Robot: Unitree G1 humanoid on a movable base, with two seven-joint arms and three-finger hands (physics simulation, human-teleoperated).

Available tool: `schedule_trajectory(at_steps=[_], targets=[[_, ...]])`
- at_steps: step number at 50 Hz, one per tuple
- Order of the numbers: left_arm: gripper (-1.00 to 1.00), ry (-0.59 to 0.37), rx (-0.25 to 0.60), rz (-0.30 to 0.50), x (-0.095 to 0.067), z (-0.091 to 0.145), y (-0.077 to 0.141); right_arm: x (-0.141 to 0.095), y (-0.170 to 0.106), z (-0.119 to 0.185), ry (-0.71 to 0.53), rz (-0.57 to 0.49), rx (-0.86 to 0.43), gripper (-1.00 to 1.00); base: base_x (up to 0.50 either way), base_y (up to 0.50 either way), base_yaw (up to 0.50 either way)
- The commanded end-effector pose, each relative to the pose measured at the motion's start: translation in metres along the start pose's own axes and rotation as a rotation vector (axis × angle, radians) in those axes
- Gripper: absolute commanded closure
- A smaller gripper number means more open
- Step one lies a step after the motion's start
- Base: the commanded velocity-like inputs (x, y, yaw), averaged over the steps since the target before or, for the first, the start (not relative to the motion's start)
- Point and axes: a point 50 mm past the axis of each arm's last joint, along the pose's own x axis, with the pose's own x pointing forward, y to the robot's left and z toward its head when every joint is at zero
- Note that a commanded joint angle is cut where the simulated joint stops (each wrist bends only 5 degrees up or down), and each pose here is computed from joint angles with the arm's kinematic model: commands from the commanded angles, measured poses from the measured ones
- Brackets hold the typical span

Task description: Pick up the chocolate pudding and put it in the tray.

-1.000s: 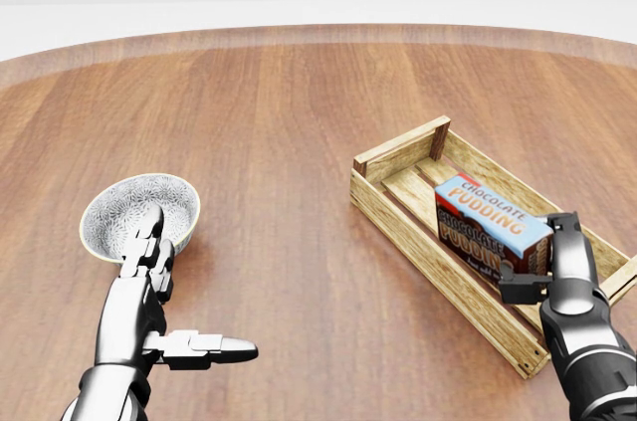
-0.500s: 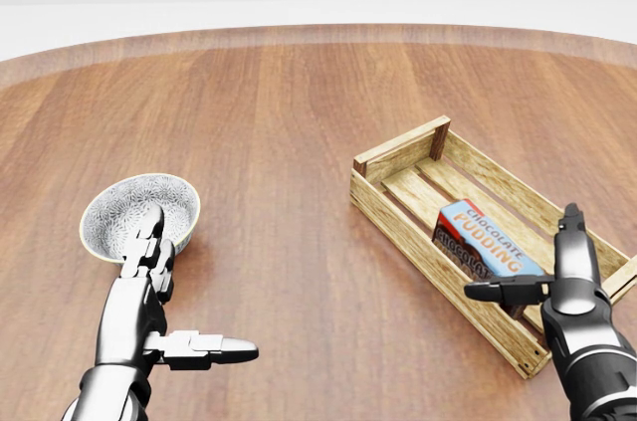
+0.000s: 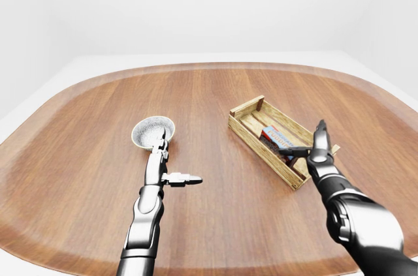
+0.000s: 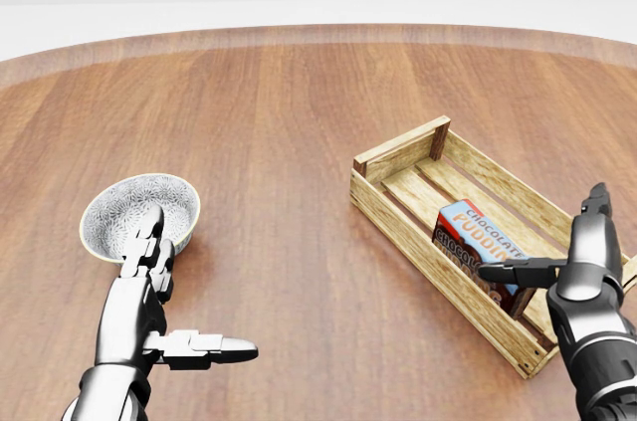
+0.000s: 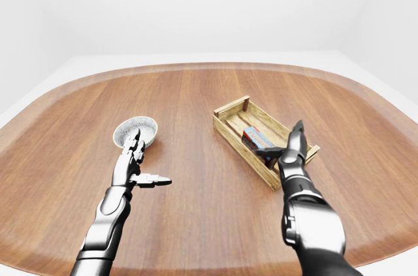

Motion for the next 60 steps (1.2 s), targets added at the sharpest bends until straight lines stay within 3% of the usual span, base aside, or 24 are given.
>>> schedule_trajectory(at_steps=[1, 9, 34, 50, 60], targets=[[-1.00, 0.000, -0.011, -0.004, 0.000, 0.000, 0.000, 0.004, -0.014, 0.010, -0.037, -0.128, -0.031, -1.00, 0.00, 0.00, 0.00], [-1.00, 0.000, -0.011, -0.004, 0.000, 0.000, 0.000, 0.004, -0.021, 0.015, -0.068, -0.210, -0.070, -1.00, 0.00, 0.00, 0.00], [-1.00, -0.001, -0.012, -0.005, 0.000, 0.001, 0.000, 0.010, -0.042, 0.026, -0.125, -0.260, -0.142, -1.00, 0.00, 0.00, 0.00], [-1.00, -0.001, -0.012, -0.005, 0.000, 0.000, 0.000, 0.011, -0.050, 0.067, -0.302, -0.289, -0.314, -1.00, 0.00, 0.00, 0.00], [-1.00, 0.000, -0.014, -0.003, 0.000, 0.001, 0.001, 0.012, -0.056, 0.080, -0.337, -0.316, -0.290, -1.00, 0.00, 0.00, 0.00]])
